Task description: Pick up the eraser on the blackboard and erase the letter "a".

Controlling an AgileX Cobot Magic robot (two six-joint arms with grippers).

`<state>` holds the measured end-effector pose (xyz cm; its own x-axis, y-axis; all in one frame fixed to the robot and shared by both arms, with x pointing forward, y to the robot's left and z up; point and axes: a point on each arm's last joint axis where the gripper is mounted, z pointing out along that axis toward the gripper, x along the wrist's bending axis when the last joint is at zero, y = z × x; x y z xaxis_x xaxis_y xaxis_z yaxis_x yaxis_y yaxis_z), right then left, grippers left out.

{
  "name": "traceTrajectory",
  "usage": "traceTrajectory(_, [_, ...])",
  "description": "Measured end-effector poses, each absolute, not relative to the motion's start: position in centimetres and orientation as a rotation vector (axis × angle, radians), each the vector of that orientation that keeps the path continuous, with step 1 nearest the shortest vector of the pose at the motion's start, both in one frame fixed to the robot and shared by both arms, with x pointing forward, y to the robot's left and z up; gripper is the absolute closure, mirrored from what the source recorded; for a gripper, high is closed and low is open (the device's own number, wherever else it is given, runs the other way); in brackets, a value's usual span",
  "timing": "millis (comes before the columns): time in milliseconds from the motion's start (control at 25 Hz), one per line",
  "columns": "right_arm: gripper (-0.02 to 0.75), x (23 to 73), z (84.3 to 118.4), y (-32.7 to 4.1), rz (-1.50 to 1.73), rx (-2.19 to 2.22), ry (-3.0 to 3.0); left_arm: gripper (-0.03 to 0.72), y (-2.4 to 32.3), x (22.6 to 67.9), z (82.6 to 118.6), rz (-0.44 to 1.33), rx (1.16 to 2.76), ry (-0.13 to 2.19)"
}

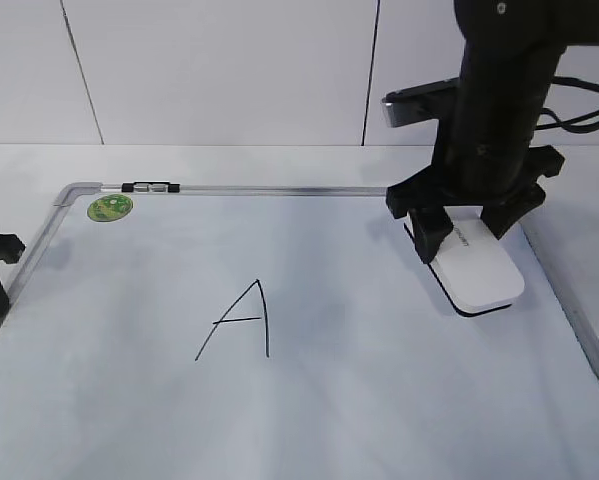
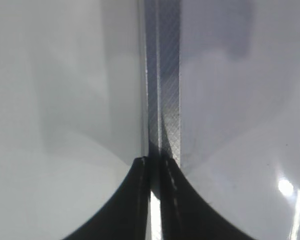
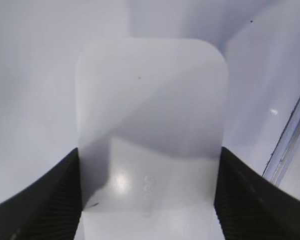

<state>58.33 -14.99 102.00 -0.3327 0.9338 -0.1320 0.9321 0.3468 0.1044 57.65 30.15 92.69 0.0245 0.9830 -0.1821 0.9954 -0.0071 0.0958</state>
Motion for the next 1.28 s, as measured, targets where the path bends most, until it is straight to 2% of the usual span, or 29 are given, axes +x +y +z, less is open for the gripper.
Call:
traceTrajectory(160, [0.184, 58.2, 103.1, -16.0, 0.058, 1.758, 2.41, 0.666, 30.2, 57.6, 92.7, -0.092, 2.099, 2.064])
traceTrajectory(360, [0.184, 59.1, 103.1, -19.3, 0.038, 1.869, 2.328, 0.666, 30.2, 57.6, 92.7, -0.091, 2.101, 2.063])
traceTrajectory(560, [0.184, 57.6, 102.0, -21.3, -0.049, 1.928, 2.317, 0.665, 30.2, 57.6, 92.7, -0.09, 2.101, 2.064])
traceTrajectory(800, [0.184, 55.9, 98.9, -22.1, -0.09, 1.977, 2.299, 0.664, 30.2, 57.6, 92.7, -0.092, 2.102, 2.064])
traceTrajectory(1080, [0.184, 57.0, 98.6, -25.0, -0.008, 2.07, 2.158, 0.662, 30.2, 57.6, 92.7, -0.093, 2.102, 2.064])
traceTrajectory(1280, [0.184, 57.3, 98.6, -25.2, 0.013, 2.054, 2.145, 0.659, 30.2, 57.6, 92.7, -0.093, 2.104, 2.063])
